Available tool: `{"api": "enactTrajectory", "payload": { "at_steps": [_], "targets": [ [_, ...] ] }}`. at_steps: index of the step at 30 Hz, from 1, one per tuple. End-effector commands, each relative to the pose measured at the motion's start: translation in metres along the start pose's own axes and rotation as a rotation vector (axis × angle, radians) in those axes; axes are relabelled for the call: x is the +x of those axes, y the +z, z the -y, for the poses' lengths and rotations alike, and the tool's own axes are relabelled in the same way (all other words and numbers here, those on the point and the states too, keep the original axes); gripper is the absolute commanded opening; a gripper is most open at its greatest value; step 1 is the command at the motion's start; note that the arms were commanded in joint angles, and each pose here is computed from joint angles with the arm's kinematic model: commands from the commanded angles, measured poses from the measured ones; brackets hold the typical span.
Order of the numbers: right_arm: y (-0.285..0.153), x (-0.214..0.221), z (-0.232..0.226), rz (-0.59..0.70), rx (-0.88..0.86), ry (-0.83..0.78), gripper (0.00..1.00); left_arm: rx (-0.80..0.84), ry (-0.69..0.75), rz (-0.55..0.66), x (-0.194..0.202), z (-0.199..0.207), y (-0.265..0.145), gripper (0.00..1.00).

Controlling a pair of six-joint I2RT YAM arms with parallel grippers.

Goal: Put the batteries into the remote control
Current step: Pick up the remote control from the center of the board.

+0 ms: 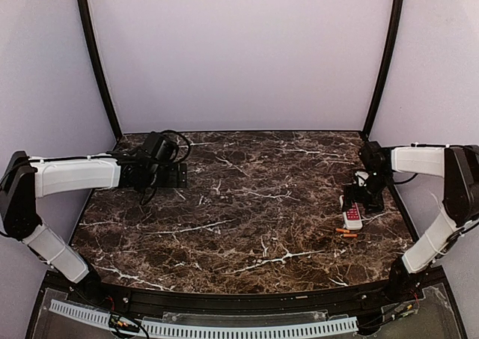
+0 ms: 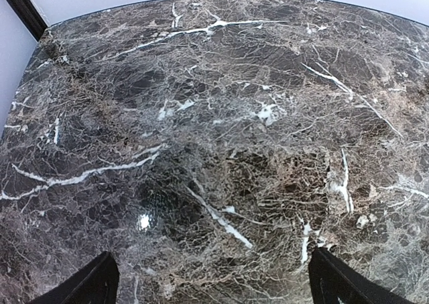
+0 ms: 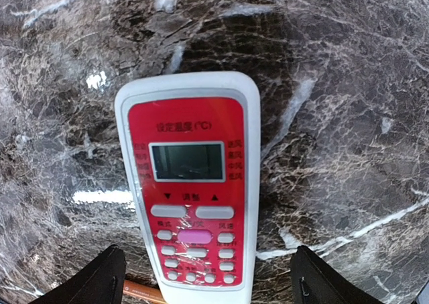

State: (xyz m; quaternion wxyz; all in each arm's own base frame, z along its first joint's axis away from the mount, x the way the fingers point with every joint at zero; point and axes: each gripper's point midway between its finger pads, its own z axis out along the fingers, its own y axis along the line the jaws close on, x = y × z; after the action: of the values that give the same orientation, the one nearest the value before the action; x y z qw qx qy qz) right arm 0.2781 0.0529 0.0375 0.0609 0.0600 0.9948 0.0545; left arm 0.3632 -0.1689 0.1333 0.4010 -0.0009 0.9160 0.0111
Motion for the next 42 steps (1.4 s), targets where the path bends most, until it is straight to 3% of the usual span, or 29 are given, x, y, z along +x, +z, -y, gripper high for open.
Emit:
{"api": "enactTrajectory", "payload": {
  "at_steps": [1,14,22,25,32,35,42],
  "targets": [
    [0.001,-0.009,-0.004,0.006,0.008,-0.010,0.83,-0.042,0.033,-0.013,0.004,-0.005,0.003,1.00],
    [0.021,-0.017,-0.009,-0.023,0.032,-0.041,0.71,-0.072,0.049,-0.024,0.006,-0.008,0.008,1.00],
    [0.023,-0.048,-0.018,0.000,0.022,-0.079,0.43,-0.098,0.058,-0.053,0.009,-0.008,0.014,1.00],
    [0.016,-0.068,-0.027,0.034,0.005,-0.101,0.39,-0.101,0.054,-0.088,0.009,-0.004,0.017,1.00],
    [-0.044,-0.142,-0.079,0.241,-0.160,-0.212,0.37,0.006,0.002,-0.035,-0.004,0.013,0.011,1.00],
    [-0.087,-0.160,-0.121,0.360,-0.327,-0.297,0.38,0.105,-0.024,0.059,-0.022,0.024,-0.001,1.00],
    [-0.188,-0.139,-0.218,0.560,-0.779,-0.524,0.35,0.529,-0.011,0.163,-0.029,0.073,-0.051,1.00]
  ]
}}
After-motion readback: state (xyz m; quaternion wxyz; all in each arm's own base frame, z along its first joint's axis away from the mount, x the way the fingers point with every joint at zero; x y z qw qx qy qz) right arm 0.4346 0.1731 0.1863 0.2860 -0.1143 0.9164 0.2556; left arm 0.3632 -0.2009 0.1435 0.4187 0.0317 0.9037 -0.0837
